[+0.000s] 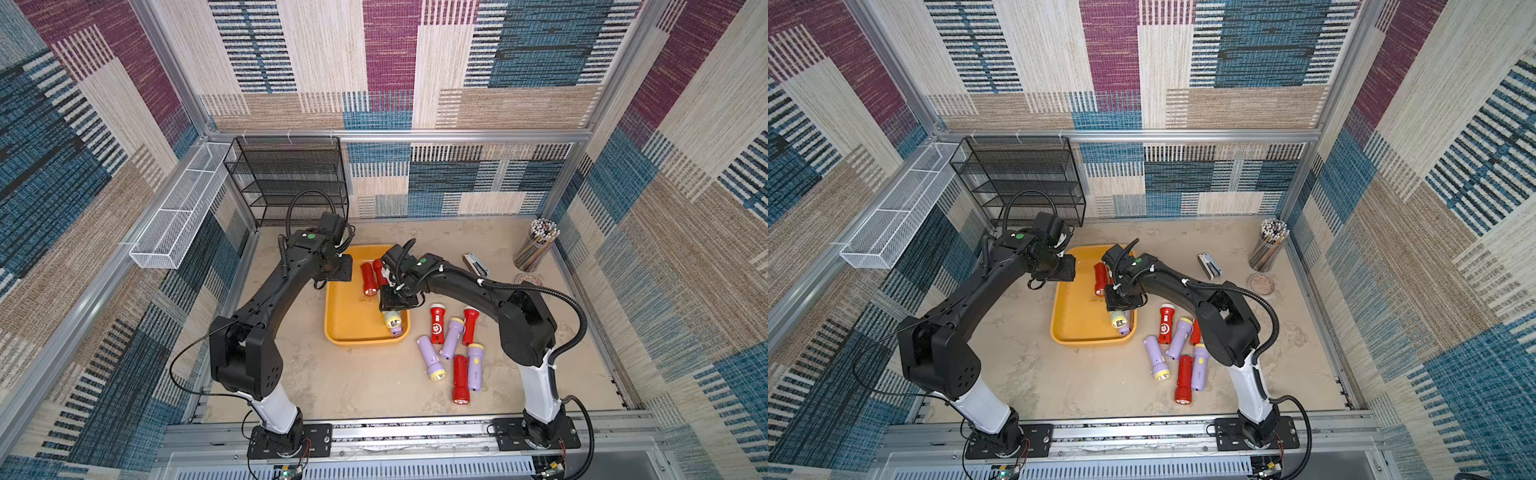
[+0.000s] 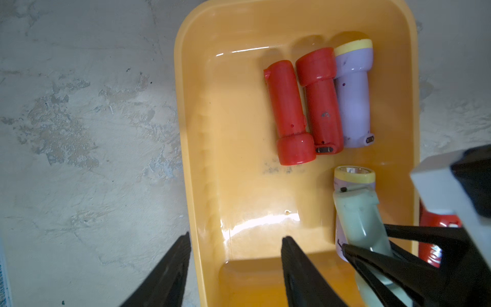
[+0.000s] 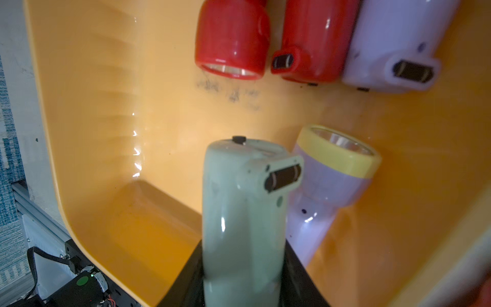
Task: Put the flashlights into the storage boxes
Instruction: Place the flashlight at the storage box.
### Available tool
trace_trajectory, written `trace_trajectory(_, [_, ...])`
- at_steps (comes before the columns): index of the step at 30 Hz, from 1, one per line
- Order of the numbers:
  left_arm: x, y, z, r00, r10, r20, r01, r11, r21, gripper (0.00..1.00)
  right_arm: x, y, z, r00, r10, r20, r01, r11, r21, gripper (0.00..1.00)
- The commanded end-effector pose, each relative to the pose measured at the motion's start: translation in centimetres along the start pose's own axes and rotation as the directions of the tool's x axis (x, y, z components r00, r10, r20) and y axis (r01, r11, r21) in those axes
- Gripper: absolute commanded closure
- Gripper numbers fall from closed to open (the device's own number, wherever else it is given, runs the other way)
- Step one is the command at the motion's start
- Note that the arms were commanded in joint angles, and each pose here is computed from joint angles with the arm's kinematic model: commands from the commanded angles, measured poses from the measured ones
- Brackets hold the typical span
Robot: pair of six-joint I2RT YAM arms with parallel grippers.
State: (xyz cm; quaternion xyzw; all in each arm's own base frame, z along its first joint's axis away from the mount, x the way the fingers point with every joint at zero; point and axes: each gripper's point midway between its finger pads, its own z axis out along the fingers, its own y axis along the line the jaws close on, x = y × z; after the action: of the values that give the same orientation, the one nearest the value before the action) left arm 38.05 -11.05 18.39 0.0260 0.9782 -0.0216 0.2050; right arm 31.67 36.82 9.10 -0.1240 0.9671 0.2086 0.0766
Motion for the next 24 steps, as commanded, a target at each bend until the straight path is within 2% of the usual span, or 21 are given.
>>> trace_trajectory(1, [0.1,0.0,-0.3,0.999,-0.042,0.009,0.042,0.999,0.006,0.41,-0.9,1.4,0.2,0.999,0.008,0.042,-0.006,0.998,-0.057,0.61])
trace_trajectory(12, [0.0,0.2,-1.2,0.999,-0.035,0.033,0.035,0.999,0.007,0.42,-0.7,0.1,3.4,0.999,0.032,0.014,-0.032,0.999,-0.021,0.6])
trace_trajectory(24, [-0.2,0.4,-0.8,0.999,-0.02,0.029,0.021,1.0,-0.008,0.41,-0.6,-0.4,4.2,0.999,0.034,-0.01,-0.033,0.999,0.014,0.49])
